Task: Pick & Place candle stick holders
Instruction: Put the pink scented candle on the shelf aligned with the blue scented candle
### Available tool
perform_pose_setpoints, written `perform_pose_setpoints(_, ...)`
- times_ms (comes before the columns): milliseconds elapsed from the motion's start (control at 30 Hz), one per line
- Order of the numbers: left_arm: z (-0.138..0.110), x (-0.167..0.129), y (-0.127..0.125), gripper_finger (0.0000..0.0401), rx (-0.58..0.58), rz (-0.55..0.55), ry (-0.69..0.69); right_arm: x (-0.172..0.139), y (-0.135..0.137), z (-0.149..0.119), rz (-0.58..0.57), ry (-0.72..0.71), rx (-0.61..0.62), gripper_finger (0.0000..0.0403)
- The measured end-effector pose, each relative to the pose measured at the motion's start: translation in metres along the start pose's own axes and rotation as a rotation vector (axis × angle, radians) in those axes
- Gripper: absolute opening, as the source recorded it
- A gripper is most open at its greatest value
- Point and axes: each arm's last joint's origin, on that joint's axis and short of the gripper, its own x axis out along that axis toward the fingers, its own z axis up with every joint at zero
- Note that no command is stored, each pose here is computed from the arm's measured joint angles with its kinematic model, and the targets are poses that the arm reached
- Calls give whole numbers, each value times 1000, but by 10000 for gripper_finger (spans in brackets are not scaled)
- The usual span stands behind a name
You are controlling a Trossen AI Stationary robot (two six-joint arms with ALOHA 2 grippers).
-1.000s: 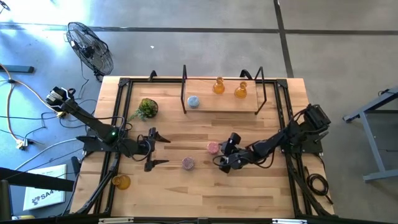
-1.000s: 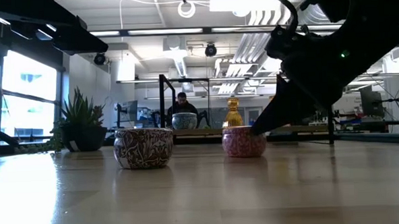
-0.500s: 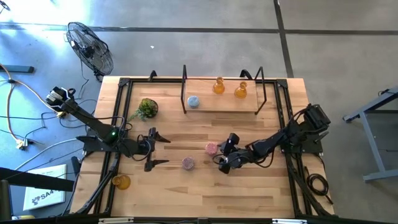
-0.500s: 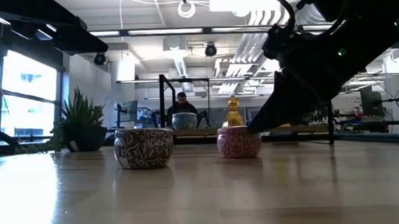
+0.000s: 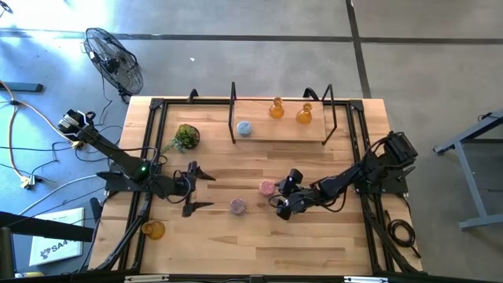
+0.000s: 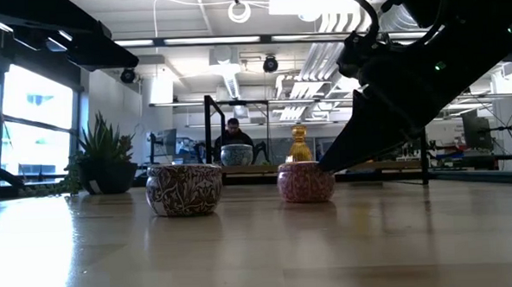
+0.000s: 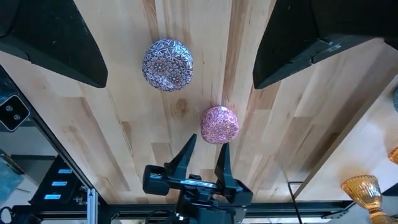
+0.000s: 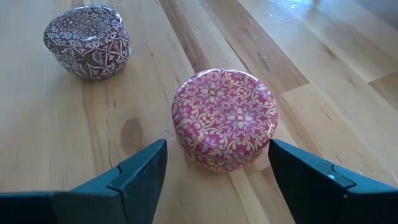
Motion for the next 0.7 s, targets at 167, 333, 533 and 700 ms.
perform_pose_setpoints(167,0,0,0,397,3,-15,4,0,0,0,12,7,0,275)
perform_pose_setpoints(333,0,0,0,397,4,-15,4,0,1,0,17,10,0,275)
perform_pose_setpoints(533,0,0,0,397,4,-15,4,0,1,0,21,5,1,275)
perform_pose_setpoints(700,0,0,0,397,4,-15,4,0,1,0,20,5,3,275)
